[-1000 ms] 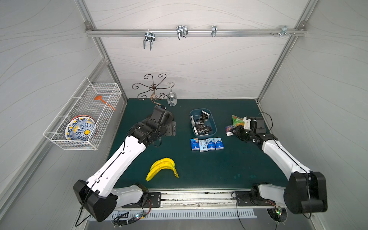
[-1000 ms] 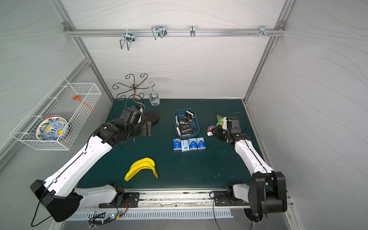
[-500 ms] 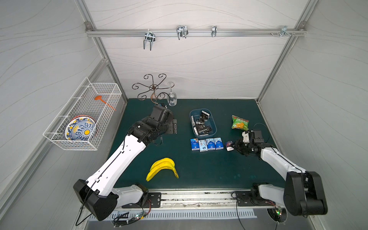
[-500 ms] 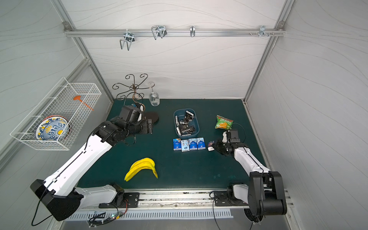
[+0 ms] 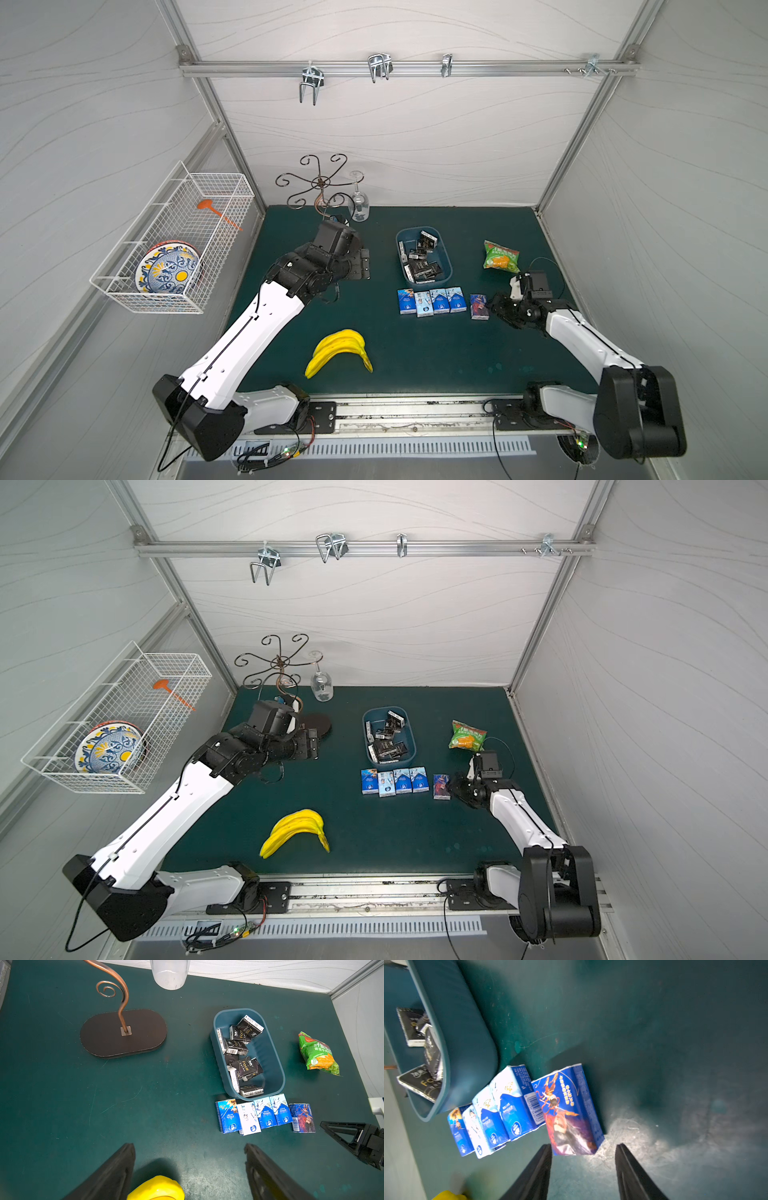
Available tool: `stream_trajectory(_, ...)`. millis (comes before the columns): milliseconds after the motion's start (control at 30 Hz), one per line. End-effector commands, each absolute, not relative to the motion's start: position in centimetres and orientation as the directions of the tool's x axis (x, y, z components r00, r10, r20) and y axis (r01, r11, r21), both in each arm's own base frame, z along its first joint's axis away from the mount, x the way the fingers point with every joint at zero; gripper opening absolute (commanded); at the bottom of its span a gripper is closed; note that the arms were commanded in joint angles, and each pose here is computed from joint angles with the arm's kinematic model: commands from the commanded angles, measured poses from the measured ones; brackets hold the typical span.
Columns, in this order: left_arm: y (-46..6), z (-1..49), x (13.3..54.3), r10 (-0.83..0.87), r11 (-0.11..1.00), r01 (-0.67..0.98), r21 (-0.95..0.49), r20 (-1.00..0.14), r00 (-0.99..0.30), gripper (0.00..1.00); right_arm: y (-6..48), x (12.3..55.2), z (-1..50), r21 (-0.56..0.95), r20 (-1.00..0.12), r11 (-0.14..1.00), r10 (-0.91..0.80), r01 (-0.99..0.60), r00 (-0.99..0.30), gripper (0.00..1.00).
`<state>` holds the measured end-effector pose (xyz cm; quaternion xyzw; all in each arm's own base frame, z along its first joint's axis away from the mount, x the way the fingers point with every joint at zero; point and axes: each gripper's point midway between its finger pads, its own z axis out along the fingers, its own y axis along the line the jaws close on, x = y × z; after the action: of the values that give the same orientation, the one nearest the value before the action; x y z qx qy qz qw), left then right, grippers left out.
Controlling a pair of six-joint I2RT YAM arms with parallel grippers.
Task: Take the pocket tissues out of the storage box
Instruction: Place the pocket tissues at the center of the board, then move the pocket tissues to the center of the board.
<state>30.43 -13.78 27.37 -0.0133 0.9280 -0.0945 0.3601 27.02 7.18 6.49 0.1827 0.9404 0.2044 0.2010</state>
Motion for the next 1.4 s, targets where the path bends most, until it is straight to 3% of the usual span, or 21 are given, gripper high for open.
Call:
stream_trajectory(0,-14.0,29.3,30.9,-0.130,0.972,0.049,-0.229,-0.700,-0.702,0.87,6.4,26.8,6.3,0.367,-0.316,0.899,0.363,0.240,-0.876,0.53)
stream_trajectory(533,-14.1,28.8,30.9,-0.119,0.976,0.048,-0.214,-0.697,-0.707,0.87,9.0,28.4,4.8,0.205,-0.258,0.974,0.145,0.093,-0.955,0.39)
stream_trajectory(933,-13.7,29.0,30.6,-0.105,0.979,0.052,-0.197,-0.706,-0.701,0.87,8.6,28.9,4.1,0.057,-0.200,0.998,0.045,0.034,-0.979,0.39)
stream_trajectory(1367,-13.6,29.0,30.7,-0.098,0.981,0.053,-0.187,-0.711,-0.697,0.87,10.4,31.2,3.5,0.003,-0.192,0.985,-0.169,-0.173,-0.967,0.39)
